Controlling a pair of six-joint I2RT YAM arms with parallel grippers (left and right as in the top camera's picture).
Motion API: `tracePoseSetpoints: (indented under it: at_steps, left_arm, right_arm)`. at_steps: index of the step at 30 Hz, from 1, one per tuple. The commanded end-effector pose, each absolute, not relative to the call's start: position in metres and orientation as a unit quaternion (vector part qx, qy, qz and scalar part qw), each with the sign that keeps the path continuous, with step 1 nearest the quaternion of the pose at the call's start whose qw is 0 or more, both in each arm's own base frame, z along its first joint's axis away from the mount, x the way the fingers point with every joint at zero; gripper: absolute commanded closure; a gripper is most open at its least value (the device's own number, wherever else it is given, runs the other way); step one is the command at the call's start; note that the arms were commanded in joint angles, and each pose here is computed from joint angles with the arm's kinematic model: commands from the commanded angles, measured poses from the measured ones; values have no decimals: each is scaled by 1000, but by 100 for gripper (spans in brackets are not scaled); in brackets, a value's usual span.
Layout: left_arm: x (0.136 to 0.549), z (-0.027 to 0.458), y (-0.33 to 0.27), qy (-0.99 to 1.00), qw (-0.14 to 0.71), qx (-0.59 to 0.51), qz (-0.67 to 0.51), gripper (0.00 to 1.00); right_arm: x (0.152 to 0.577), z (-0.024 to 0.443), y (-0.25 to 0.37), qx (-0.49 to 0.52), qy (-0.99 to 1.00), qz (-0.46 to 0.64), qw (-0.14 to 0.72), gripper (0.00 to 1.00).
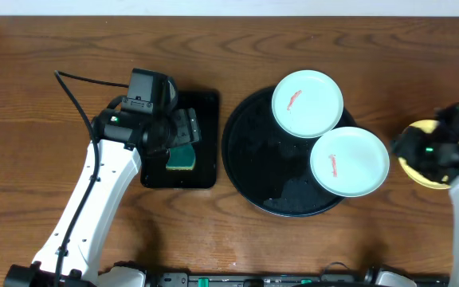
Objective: Clean dirty plates on tray and stack at the side
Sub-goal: 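Carry the yellow plate right and set it on the table, then grip the near pale green plate rim with the right gripper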
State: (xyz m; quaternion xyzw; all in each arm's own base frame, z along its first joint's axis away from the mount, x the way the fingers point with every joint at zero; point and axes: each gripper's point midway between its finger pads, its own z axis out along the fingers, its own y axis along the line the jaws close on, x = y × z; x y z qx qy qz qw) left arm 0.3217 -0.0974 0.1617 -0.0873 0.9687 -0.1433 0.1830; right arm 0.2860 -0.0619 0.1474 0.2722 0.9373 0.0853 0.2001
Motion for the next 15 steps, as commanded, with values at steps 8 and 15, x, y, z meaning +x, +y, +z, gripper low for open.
tracePoseSetpoints:
  at_steps: [8,15]
  left_arm:
    - [326,171,-98,966,195,-79,-148,18]
    - [326,171,-98,966,195,-79,-148,18]
  right_arm:
    - [307,93,-90,262,939,-72,208,45]
    - [309,56,-70,207,965,-24,162,60]
